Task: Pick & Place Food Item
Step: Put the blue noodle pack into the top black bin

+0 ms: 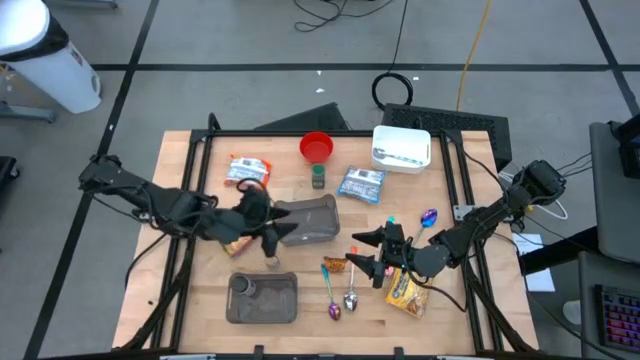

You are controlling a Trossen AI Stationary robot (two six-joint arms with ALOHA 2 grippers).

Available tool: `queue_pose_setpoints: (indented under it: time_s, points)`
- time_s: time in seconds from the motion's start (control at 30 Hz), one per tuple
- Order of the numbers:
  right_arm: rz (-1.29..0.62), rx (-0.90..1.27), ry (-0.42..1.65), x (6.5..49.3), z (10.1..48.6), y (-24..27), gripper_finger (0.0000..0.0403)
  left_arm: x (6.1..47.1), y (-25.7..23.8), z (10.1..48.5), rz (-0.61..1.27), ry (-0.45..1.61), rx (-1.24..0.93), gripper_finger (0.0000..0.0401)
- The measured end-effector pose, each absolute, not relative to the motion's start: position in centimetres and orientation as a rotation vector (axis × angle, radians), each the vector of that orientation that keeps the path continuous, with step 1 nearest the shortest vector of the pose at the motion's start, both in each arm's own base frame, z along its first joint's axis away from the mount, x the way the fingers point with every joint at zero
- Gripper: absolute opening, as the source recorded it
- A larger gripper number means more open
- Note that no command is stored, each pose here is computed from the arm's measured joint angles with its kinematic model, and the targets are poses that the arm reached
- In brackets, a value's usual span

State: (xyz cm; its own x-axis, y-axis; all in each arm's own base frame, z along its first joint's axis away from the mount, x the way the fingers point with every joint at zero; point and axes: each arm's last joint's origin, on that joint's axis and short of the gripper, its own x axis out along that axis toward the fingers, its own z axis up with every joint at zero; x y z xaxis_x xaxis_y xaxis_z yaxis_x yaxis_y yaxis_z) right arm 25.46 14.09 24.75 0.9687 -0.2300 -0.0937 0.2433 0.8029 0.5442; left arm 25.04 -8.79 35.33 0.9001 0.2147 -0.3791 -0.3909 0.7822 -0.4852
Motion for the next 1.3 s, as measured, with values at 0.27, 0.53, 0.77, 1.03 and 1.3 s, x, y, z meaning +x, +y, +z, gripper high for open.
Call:
queue_pose_setpoints:
  time_s: [0.27,0.53,0.77,1.03,1.3]
  points:
    - [-0.283,0.528,-0.057,24.4,28.0,11.6,0.0325,28.0,-9.2,35.3,0.283,0.188,-0.535,0.0244]
    - [-0.493,0.624,-0.051,21.9,30.4,4.2,0.0317,29.0,-8.0,35.4,0.276,0.172,-0.399,0.0244]
    - [-0.583,0.764,0.167,21.2,28.4,-1.8,0.0287,28.7,-4.0,36.4,0.279,0.187,-0.251,0.0244]
    - [-0.744,0.859,0.323,22.8,24.8,-6.4,0.0268,26.1,2.0,37.8,0.302,0.223,-0.183,0.0244]
    - [-0.881,0.974,0.492,23.8,21.1,-6.7,0.0274,23.7,4.9,38.1,0.269,0.289,-0.198,0.0244]
